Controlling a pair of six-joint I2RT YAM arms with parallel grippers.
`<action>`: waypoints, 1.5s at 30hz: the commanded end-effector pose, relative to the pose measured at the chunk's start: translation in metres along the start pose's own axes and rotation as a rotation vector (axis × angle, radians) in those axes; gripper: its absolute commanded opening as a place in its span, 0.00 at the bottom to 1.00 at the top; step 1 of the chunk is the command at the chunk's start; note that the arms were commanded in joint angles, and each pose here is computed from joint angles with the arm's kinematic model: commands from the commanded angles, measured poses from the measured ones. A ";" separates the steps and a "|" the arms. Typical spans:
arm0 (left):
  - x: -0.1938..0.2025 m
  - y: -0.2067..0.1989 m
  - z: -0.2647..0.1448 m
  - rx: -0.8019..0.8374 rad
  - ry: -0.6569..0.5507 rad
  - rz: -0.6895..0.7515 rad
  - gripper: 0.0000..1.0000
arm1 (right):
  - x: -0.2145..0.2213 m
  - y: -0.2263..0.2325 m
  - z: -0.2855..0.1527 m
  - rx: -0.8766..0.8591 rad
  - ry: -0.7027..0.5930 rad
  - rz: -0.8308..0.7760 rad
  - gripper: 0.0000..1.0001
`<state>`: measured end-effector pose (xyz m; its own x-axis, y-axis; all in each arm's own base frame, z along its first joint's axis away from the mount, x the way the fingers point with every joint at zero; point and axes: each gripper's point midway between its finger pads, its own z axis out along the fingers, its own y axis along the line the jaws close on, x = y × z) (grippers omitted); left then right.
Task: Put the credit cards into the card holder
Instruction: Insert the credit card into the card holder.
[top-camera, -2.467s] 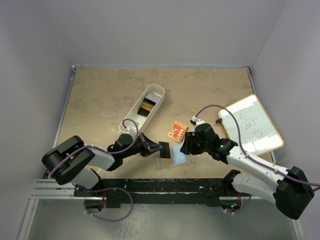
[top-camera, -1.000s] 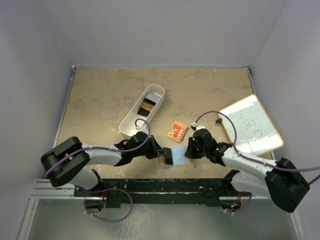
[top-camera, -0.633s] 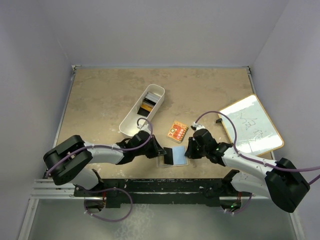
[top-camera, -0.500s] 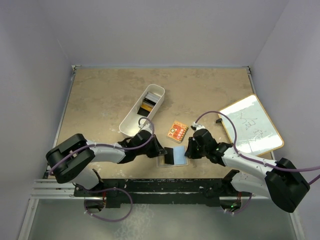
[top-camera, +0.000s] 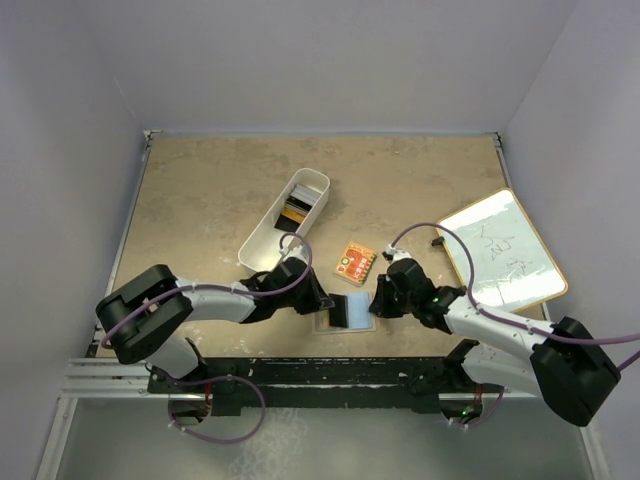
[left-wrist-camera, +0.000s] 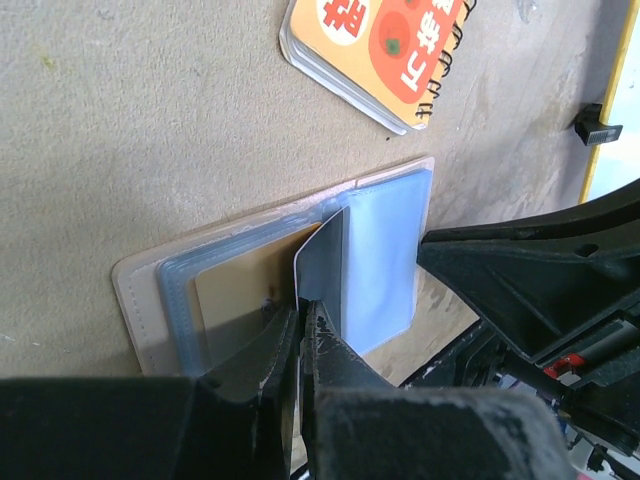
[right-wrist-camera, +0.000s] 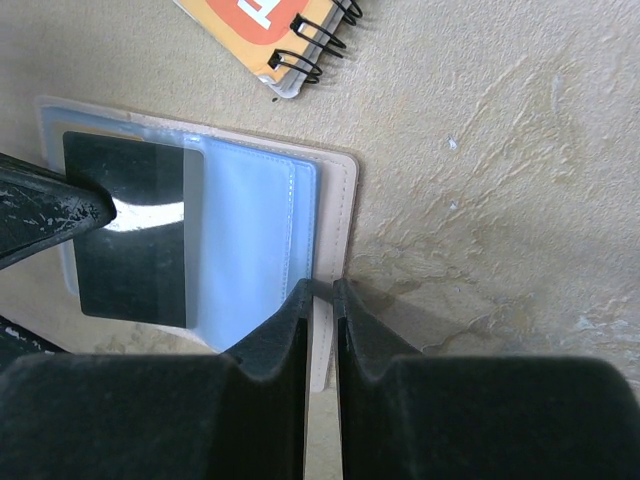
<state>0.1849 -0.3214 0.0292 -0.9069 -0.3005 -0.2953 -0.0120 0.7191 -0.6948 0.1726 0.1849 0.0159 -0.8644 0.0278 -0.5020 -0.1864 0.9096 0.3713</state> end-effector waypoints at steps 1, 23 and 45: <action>-0.003 0.015 0.005 -0.074 -0.021 0.025 0.00 | 0.011 0.005 -0.001 -0.035 0.026 0.042 0.14; -0.012 0.020 -0.005 -0.166 -0.051 0.056 0.31 | 0.009 0.007 -0.002 -0.055 -0.008 0.108 0.12; -0.003 0.012 0.004 -0.189 -0.030 0.108 0.32 | 0.008 0.017 0.001 -0.106 -0.012 0.126 0.10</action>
<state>0.1942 -0.3222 0.0343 -0.8835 -0.2897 -0.3681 -0.0128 0.8006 -0.5991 0.1649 0.1929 0.0160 -0.8748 0.1304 -0.4666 -0.1224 0.8724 0.4733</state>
